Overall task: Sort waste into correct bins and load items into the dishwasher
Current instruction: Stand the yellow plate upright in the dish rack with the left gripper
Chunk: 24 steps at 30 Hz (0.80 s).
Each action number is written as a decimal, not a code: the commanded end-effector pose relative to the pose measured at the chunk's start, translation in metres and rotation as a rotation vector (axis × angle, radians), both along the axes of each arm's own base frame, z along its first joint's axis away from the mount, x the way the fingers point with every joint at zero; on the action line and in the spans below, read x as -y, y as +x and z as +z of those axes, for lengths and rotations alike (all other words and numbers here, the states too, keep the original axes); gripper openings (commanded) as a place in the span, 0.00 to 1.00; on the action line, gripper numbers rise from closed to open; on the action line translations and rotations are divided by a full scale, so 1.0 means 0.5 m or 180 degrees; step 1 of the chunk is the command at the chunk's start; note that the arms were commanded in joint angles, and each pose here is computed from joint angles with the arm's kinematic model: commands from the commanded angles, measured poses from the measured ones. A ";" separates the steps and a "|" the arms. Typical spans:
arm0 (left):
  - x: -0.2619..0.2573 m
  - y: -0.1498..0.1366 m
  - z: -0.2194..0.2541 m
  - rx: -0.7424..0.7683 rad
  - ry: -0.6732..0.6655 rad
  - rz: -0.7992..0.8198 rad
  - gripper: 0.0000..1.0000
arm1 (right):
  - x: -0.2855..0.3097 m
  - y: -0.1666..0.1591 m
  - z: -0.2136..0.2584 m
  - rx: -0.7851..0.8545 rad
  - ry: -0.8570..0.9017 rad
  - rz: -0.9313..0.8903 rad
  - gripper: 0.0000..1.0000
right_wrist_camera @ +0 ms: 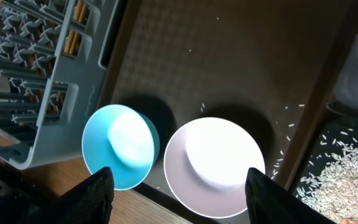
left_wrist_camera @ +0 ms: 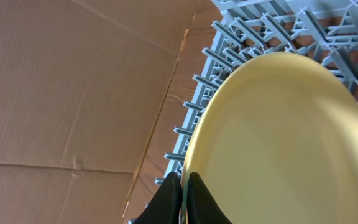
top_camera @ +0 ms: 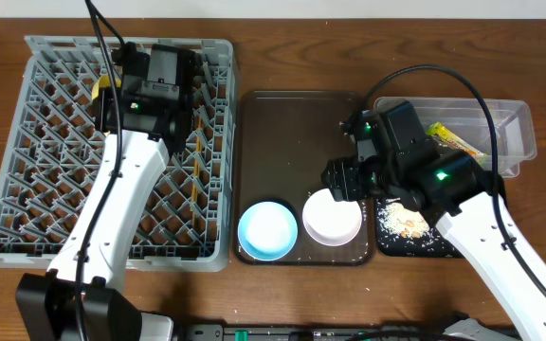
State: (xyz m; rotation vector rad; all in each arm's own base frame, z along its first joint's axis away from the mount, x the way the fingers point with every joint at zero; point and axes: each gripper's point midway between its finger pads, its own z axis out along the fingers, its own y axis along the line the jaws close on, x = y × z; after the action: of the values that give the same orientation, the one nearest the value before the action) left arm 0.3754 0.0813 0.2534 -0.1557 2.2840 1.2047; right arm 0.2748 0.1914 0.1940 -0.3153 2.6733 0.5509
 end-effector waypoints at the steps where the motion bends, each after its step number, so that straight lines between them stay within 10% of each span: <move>1: 0.006 0.002 -0.005 -0.0142 -0.0054 -0.0163 0.08 | 0.005 0.007 0.018 0.0064 0.0039 -0.0054 0.66; 13: 0.044 0.003 -0.050 -0.0222 -0.0506 -0.0356 0.14 | 0.008 0.002 0.014 0.0021 0.0016 -0.0055 0.65; 16: 0.076 -0.004 -0.038 -0.0081 -0.0740 -0.0467 0.43 | 0.008 0.001 0.014 0.0017 0.0014 -0.0055 0.65; 24: 0.311 -0.076 -0.013 0.0009 -0.2848 -0.1475 0.56 | 0.024 0.011 0.011 0.0017 -0.0046 -0.0249 0.68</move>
State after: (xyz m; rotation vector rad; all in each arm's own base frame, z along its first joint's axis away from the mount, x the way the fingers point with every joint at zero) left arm 0.3567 -0.0064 0.2399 0.0142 2.4561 0.4879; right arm 0.2723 0.1883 0.1915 -0.3048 2.6918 0.5344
